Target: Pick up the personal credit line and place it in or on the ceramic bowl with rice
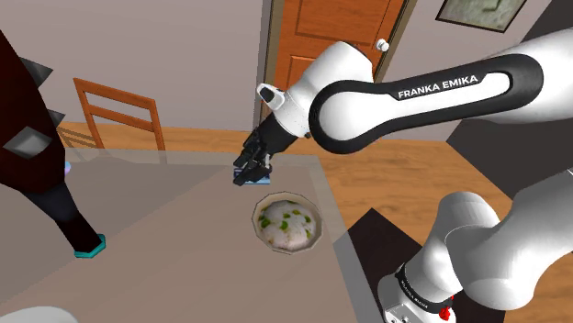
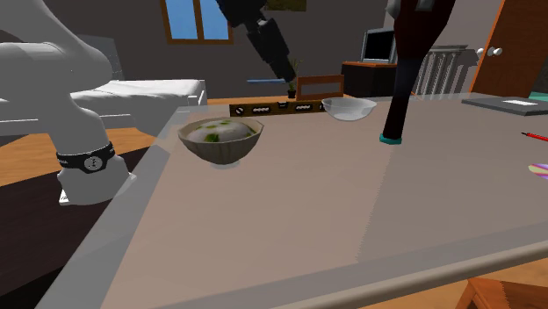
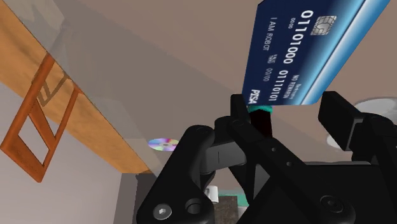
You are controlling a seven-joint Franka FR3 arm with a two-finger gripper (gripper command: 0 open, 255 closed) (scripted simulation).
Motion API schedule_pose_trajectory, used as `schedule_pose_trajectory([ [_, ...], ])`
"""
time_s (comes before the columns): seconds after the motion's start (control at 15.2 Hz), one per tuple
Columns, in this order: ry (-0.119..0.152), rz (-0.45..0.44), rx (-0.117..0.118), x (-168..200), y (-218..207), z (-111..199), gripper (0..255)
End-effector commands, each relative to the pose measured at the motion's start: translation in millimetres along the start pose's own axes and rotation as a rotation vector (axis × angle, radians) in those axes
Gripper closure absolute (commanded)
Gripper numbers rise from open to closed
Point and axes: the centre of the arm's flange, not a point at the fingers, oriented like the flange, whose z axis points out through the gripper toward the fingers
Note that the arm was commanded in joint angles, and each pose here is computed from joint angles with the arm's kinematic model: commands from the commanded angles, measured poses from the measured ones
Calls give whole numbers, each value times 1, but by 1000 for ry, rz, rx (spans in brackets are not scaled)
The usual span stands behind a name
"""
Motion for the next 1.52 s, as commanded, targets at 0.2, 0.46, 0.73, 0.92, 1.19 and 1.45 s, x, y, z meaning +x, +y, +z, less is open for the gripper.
schedule_pose_trajectory([
  [0.2, 0, 0, 0, -45, -32, -35, 255],
  [0.46, 0, 0, 0, -78, -54, -61, 255],
  [0.73, 0, 0, 0, -90, -54, -43, 255],
  [0.92, 0, 0, 0, -98, -54, -30, 255],
  [1.19, 0, 0, 0, -110, -54, -12, 255],
  [1.45, 0, 0, 0, -122, -54, 5, 255],
])
